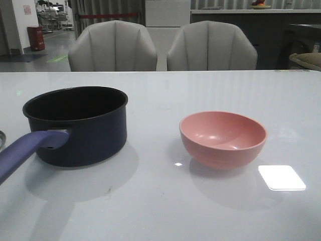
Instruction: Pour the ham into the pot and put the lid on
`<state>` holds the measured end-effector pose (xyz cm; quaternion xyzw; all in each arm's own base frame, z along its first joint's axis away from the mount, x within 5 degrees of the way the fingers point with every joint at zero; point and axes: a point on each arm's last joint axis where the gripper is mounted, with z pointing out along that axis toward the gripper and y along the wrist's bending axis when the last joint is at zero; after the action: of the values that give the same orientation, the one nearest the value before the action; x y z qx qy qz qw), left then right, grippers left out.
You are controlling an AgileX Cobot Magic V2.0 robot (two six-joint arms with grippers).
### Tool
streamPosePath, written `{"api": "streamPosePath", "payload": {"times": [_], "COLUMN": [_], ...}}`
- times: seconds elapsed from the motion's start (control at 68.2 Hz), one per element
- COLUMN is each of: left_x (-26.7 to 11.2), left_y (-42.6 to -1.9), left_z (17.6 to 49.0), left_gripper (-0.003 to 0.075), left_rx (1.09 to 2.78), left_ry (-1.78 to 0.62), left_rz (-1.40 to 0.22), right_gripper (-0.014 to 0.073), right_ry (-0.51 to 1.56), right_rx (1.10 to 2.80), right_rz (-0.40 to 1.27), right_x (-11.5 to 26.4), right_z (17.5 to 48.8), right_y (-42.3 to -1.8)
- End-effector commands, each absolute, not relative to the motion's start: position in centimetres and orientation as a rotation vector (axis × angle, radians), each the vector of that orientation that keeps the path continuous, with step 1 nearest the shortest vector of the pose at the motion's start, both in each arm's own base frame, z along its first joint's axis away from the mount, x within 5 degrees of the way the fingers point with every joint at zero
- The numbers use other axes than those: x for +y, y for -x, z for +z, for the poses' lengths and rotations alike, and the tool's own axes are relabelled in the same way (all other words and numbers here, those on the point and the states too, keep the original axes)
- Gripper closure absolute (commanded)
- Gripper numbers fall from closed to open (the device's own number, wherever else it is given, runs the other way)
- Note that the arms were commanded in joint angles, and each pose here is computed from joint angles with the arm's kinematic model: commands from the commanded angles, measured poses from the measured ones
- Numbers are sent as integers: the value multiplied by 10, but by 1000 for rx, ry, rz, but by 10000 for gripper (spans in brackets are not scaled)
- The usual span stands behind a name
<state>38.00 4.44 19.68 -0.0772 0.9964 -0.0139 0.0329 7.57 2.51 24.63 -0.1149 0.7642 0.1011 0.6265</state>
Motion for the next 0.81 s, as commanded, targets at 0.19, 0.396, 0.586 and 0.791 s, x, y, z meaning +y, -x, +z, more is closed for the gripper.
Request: {"api": "streamPosePath", "payload": {"times": [0.19,0.396,0.586,0.791], "left_x": [38,-2,-56,-100], "left_y": [-391,-393,-392,-386], "left_z": [280,326,344,346], "left_gripper": [608,608,608,608], "left_rx": [2876,2751,2689,2644], "left_ry": [204,53,-194,-350], "left_rz": [-74,-107,-133,-167], "right_gripper": [450,450,450,450], "right_ry": [230,230,231,231], "right_rx": [1669,1669,1670,1671], "right_rz": [222,222,222,223], "right_x": [23,23,23,23], "right_z": [262,262,261,261], "right_y": [-77,-77,-77,-77]}}
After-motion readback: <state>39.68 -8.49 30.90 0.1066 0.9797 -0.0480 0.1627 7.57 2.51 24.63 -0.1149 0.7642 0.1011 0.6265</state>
